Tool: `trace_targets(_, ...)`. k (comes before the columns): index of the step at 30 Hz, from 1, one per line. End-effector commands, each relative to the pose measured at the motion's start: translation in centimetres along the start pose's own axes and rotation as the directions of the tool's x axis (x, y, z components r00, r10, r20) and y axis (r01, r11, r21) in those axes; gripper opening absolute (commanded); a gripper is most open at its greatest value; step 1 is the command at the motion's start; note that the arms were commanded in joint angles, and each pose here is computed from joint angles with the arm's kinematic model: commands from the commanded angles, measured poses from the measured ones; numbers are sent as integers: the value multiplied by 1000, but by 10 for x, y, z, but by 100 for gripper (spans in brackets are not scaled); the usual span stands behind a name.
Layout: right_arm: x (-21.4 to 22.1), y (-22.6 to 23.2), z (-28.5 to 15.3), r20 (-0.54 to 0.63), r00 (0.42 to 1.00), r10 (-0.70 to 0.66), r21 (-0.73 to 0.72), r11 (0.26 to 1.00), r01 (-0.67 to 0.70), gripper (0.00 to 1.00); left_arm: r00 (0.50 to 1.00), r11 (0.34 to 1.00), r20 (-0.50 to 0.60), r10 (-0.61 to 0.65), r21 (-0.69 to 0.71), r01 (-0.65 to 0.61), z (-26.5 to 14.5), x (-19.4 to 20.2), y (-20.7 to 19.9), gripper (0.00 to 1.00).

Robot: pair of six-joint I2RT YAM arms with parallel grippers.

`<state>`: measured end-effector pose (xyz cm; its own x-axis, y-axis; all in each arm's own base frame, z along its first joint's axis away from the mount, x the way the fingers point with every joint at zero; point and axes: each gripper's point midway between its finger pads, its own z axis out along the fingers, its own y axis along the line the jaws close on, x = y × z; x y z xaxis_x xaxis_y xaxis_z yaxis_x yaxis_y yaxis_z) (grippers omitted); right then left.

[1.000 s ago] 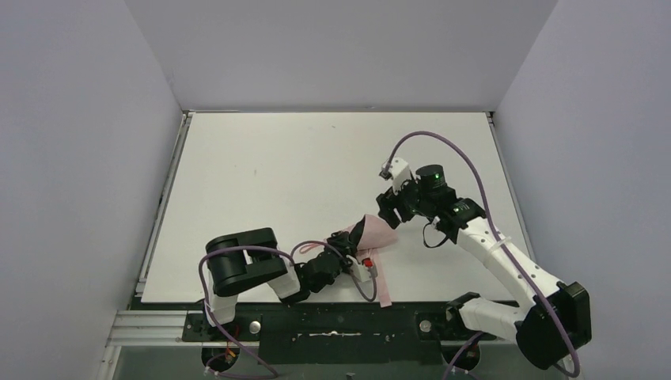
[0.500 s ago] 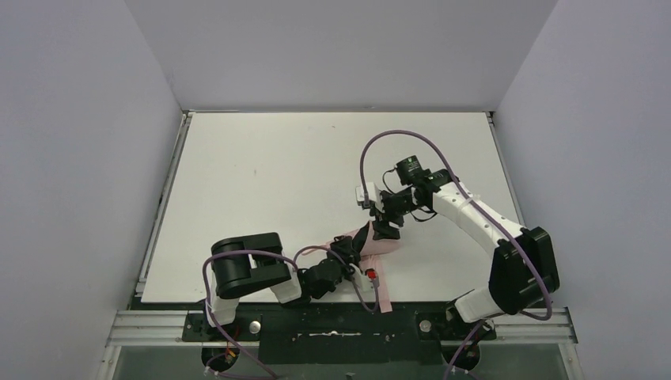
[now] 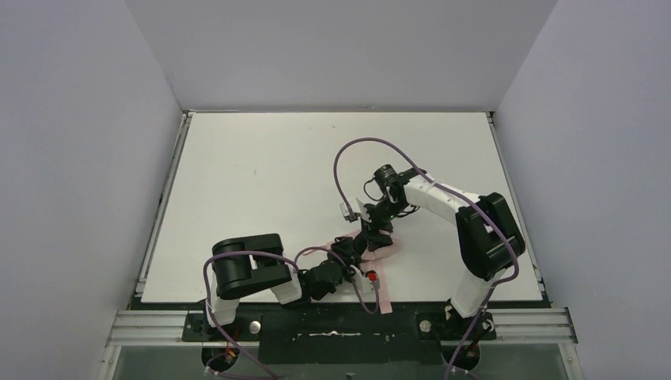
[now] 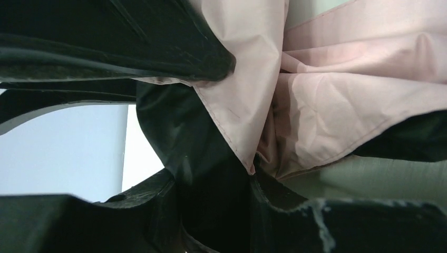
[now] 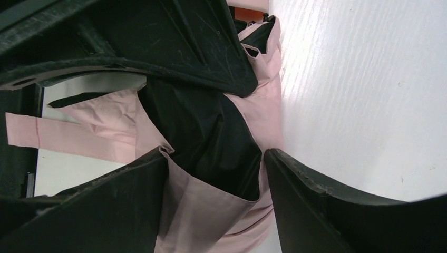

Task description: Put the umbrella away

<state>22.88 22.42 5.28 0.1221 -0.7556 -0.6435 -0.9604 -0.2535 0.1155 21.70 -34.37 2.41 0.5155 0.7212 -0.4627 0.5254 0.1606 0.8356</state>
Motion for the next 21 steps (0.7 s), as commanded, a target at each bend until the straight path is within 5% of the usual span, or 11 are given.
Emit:
trace_targets(1,10,-13,4,-62,995,-75,31,997,77,65,994,974,-54,98,211,-84,-14,27,-56,0)
trace_targets(5,27,-15,13,-115,991,-61,36,997,65,53,996,984,-48,79,163,-70,-14,19,-44,0)
trace_targets(15,35,-33,16,-144,989,12,133,991,8,27,998,998,13,-53,-23,54,-25,-25,19,58)
trace_targets(21,36,-41,12,-156,988,14,186,982,16,16,985,984,62,-158,-78,163,-43,-50,49,67)
